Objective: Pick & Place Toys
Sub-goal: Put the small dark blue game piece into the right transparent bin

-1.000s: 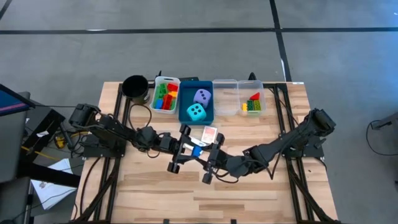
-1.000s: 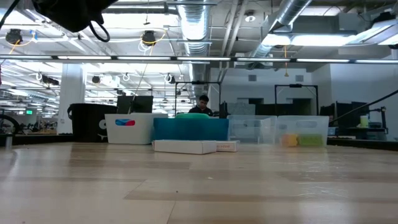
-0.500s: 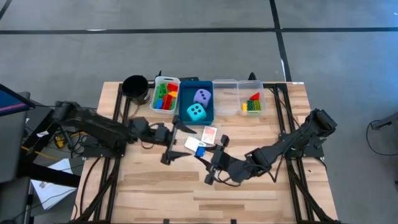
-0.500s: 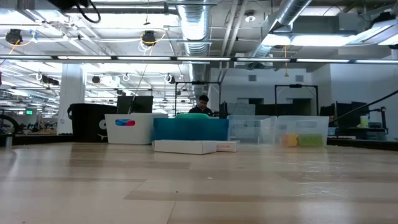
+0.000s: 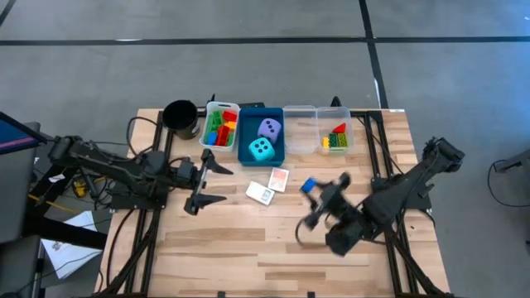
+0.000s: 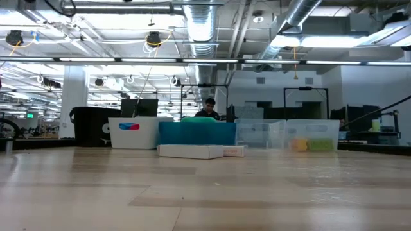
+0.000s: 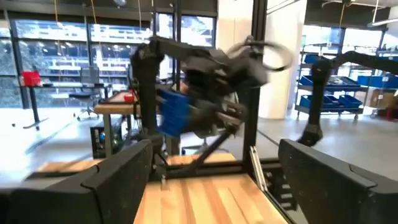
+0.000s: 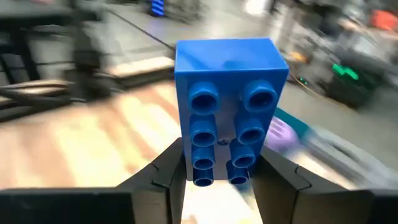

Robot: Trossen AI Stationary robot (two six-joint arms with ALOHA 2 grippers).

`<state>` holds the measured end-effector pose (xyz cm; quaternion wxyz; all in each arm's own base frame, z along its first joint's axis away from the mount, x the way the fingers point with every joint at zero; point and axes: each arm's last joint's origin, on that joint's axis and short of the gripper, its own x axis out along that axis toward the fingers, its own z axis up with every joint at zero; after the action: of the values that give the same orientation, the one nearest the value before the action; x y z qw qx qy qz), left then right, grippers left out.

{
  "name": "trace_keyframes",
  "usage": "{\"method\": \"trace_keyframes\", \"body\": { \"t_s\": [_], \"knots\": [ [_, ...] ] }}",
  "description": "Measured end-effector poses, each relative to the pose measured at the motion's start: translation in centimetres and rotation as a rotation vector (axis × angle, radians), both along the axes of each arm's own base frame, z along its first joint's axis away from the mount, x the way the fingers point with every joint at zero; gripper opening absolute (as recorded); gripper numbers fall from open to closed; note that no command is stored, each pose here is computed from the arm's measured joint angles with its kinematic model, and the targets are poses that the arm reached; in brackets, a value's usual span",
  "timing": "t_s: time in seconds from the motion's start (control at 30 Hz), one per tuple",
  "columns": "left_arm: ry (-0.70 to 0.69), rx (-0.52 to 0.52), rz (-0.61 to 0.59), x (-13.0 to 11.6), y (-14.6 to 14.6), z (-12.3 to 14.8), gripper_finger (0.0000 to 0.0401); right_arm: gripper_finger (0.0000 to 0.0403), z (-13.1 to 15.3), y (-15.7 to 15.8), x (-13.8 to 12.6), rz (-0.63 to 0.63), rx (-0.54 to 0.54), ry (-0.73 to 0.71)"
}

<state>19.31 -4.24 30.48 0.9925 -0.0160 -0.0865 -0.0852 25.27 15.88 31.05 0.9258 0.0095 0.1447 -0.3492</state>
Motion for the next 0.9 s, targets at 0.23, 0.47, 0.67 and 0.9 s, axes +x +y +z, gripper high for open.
{"method": "trace_keyframes", "body": {
  "t_s": [0.23, 0.47, 0.67, 0.9],
  "knots": [
    [0.029, -0.035, 0.038, -0.8, 0.3, -3.7, 0.0342, 0.0138, 0.1, -6.5, -4.1, -0.32, 0.024, 0.059],
    [-0.004, -0.049, 0.083, -1.2, 0.5, -4.7, 0.0337, 0.0138, -0.2, -12.0, -4.5, -0.514, -0.015, 0.12],
    [-0.016, -0.055, 0.091, -1.2, 0.6, -4.6, 0.0336, 0.0138, -2.2, -16.4, -4.9, -0.688, -0.031, 0.265],
    [-0.016, -0.057, 0.092, -1.2, 0.6, -4.5, 0.0333, 0.0139, -6.3, -20.9, -4.2, -0.756, 0.044, 0.406]
  ]
}}
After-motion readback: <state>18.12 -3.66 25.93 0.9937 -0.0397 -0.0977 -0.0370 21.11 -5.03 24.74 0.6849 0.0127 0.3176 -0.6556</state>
